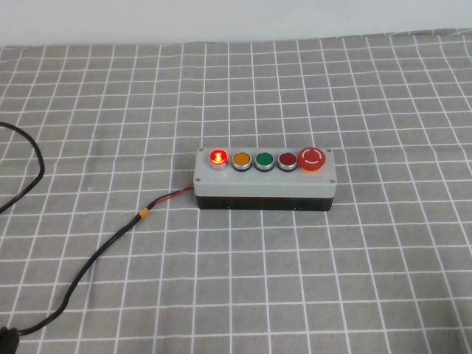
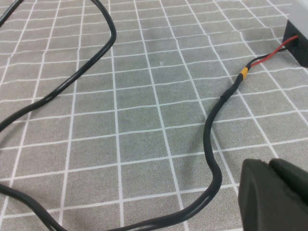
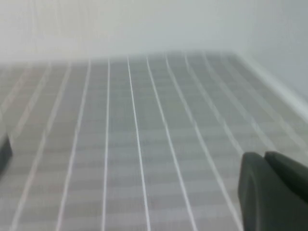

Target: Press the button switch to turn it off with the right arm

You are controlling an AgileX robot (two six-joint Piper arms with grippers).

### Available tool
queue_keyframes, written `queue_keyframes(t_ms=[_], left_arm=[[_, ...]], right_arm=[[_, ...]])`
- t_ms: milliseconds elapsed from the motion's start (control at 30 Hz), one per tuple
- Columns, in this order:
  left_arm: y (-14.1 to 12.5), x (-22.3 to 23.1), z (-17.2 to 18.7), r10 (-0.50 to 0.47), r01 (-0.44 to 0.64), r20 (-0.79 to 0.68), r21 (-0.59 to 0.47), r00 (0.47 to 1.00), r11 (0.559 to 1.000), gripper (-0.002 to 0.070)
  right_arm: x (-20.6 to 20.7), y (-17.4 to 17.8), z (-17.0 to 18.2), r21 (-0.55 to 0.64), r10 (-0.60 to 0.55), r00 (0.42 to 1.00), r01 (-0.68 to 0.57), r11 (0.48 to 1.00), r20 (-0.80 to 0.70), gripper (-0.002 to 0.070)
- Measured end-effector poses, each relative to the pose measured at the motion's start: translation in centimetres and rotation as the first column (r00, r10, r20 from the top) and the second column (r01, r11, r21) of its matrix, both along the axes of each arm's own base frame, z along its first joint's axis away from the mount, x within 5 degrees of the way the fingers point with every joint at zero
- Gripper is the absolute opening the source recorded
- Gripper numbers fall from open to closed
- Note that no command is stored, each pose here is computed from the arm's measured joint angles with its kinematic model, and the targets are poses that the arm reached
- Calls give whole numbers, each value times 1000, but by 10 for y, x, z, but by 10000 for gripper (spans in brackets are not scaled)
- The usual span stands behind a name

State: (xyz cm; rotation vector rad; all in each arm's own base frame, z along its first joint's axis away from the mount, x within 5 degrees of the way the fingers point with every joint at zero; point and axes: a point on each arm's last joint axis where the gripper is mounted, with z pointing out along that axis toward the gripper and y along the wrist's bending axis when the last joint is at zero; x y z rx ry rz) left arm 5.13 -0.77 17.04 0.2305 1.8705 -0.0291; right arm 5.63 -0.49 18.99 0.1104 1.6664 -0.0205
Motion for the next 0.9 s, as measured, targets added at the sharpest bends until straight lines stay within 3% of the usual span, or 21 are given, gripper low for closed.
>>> queue_keyframes(t_ms=[167, 267, 367, 433, 567, 767, 900], left_arm=[[0, 0, 0, 0, 0, 0, 0, 1000, 1000, -4], [0, 0, 0, 0, 0, 0, 0, 1000, 1000, -4], [0, 0, 0, 0, 0, 0, 0, 1000, 1000, -4], [0, 0, 0, 0, 0, 0, 0, 1000, 1000, -4], [0, 0, 0, 0, 0, 0, 0, 1000, 1000, -4], [0, 0, 0, 0, 0, 0, 0, 1000, 1000, -4], [0, 0, 0, 0, 0, 0, 0, 1000, 1000, -4]], right_arm=[[0, 1, 19, -16, 15, 979, -12, 1000, 202, -16], [-3, 3, 34, -32, 30, 929, -20, 999, 369, -16], [-11, 4, 54, -54, 52, 819, -26, 998, 572, -16], [-19, 6, 66, -61, 67, 716, -34, 998, 695, -16], [-30, 8, 87, -30, 80, 611, -92, 995, 787, -16], [-54, 12, 153, -49, 106, 588, -112, 992, 802, -16], [-53, 9, 192, 51, 64, 662, -154, 987, 747, -16]])
